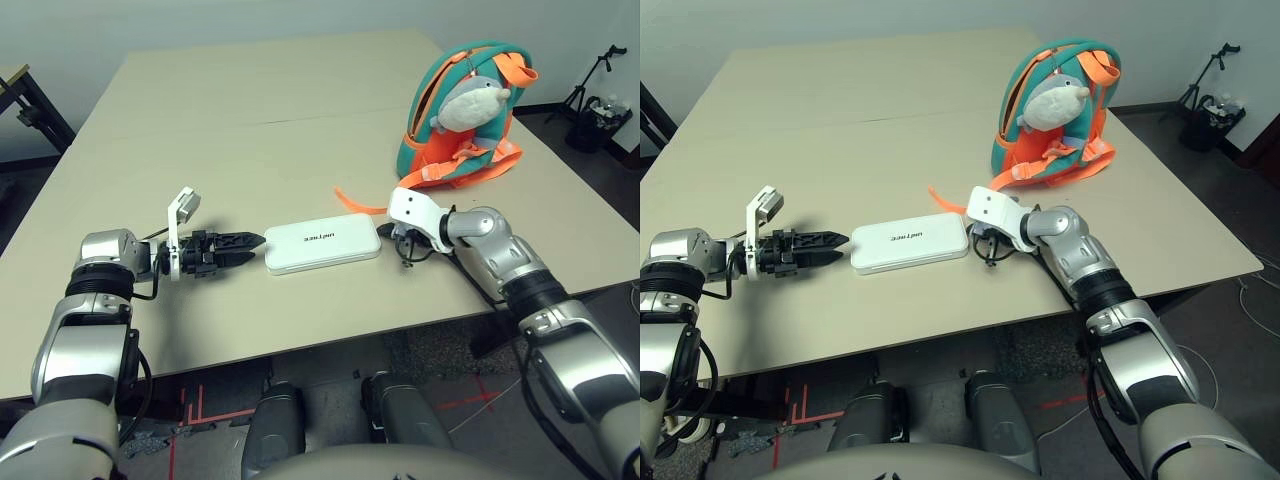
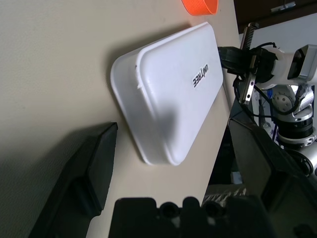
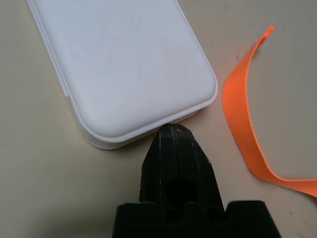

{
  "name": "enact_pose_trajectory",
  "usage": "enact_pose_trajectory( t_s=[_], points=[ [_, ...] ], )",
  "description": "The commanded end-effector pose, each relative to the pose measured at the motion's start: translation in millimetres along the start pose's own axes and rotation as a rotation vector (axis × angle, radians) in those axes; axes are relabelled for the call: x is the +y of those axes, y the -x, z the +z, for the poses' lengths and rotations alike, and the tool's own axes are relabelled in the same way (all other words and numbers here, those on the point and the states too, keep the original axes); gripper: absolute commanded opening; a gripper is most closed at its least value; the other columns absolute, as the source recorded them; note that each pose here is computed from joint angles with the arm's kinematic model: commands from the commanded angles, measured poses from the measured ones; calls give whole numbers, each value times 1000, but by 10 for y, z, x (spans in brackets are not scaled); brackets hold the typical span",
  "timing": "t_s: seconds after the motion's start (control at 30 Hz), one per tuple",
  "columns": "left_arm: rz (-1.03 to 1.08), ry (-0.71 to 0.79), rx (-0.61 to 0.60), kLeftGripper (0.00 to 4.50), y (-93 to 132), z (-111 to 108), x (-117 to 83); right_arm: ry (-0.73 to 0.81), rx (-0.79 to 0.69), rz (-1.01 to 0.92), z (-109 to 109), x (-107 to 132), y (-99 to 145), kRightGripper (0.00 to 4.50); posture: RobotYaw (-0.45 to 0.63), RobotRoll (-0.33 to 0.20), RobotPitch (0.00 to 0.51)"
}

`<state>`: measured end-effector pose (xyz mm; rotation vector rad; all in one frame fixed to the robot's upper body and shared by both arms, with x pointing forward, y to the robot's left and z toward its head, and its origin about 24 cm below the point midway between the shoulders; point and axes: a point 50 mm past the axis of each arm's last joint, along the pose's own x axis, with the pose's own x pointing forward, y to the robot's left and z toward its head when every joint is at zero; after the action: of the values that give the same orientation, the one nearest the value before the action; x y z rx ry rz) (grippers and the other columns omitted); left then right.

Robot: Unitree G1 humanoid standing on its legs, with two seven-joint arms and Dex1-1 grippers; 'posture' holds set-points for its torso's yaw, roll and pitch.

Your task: Put the pencil case into the backpack and zip it.

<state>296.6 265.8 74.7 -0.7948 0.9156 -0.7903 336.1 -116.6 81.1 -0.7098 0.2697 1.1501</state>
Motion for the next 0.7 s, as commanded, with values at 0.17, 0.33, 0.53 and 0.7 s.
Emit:
enact_pose_trajectory(
  t_s=[0.17,0.33,0.53,0.7],
  points=[
    [55,18,31,4500,25,-55,65,71,-87,103,394,122,-273,8,-102,0,39],
    [55,19,35,4500,29,-51,57,72,-89,121,444,156,-334,8,-103,0,44],
    [60,22,44,4500,32,-65,65,79,-89,142,477,199,-394,8,-101,0,46],
    [56,21,42,4500,37,-60,59,78,-78,127,449,137,-348,8,-104,0,47]
  ],
)
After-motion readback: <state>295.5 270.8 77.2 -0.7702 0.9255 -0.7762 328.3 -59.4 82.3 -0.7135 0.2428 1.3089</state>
